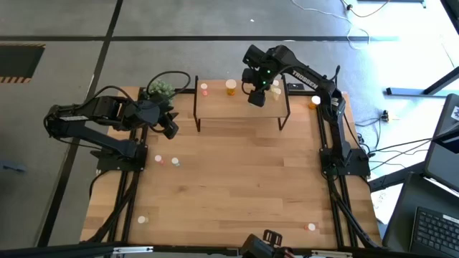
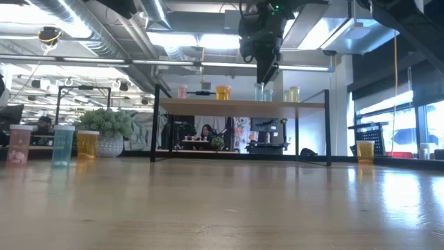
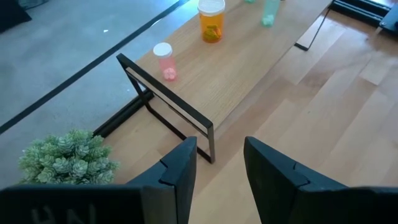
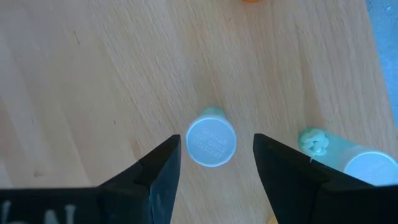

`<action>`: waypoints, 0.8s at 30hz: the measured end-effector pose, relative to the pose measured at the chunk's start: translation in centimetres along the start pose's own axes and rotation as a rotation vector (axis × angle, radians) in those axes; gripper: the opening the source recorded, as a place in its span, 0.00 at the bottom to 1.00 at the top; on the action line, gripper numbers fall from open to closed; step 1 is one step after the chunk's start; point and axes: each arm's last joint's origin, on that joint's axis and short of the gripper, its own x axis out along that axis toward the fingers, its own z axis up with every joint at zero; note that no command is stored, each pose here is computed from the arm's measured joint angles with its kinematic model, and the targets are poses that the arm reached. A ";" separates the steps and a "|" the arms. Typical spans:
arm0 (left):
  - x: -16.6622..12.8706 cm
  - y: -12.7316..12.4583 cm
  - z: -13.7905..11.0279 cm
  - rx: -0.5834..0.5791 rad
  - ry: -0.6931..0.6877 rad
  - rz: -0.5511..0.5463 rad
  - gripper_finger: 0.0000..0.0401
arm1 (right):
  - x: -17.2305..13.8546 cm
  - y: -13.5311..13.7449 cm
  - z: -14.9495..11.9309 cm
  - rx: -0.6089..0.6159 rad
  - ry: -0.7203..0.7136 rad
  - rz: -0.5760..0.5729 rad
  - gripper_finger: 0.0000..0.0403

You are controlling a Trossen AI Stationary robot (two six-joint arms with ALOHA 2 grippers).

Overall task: Pick and place medicine bottles onto shelf by color
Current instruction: Adjust the blue medicine bottle on the shelf to align with the other blue medicine bottle

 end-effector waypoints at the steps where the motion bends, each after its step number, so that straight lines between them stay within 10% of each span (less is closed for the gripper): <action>1: 0.0 0.0 0.0 0.006 0.000 0.000 0.32 | 0.0 0.0 0.0 -0.001 0.000 0.000 0.51; 24: 0.0 0.0 0.0 0.009 0.000 0.000 0.32 | 1.0 -0.3 0.2 0.002 0.030 -0.025 0.43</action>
